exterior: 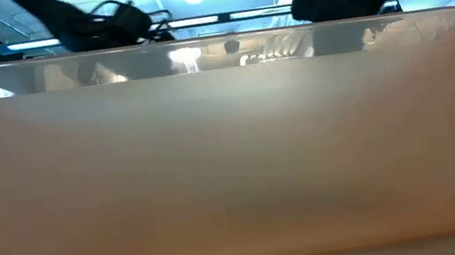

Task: Sort silverware by color (type)
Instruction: Put the purple spoon into the orange bin

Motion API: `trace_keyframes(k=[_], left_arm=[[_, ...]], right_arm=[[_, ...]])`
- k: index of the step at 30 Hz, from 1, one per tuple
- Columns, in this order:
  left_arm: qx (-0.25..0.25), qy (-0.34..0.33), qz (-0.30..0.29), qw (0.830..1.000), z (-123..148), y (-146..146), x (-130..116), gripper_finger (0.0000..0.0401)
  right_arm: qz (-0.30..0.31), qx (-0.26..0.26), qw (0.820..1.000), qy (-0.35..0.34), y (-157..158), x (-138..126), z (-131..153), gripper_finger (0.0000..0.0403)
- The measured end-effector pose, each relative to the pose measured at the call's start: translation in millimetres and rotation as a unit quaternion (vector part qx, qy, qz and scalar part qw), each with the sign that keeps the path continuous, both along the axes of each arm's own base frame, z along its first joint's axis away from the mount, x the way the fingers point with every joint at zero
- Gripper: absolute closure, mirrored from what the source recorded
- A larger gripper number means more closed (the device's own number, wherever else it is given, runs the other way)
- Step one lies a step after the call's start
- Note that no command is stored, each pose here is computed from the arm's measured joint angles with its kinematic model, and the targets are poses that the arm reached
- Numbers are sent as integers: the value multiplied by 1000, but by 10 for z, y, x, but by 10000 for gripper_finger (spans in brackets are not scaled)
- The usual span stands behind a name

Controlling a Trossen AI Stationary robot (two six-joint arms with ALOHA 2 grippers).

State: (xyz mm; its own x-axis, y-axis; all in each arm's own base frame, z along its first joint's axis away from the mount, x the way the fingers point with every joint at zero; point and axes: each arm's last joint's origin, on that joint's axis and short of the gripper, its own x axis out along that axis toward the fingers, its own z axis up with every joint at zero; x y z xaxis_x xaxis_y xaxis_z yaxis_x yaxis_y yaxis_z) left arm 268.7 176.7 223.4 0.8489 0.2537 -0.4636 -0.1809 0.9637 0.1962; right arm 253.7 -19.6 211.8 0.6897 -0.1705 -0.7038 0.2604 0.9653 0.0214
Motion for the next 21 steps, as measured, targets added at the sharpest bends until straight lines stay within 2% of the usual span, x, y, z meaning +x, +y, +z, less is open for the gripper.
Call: trace_keyframes(k=[4,12,17,21], left_arm=[[-11,-56,-2,998,-116,-320,-254,401],[-47,-144,-22,988,-332,-797,-599,401],[-49,-153,-44,986,-471,-984,-681,401],[-50,-148,-51,986,-547,-1065,-707,401]], right_arm=[[-5,17,998,66,40,-98,-87,376],[-19,28,979,199,28,-323,-219,272],[-7,21,962,273,-10,-383,-337,229],[35,3,949,312,-14,-330,-481,223]])
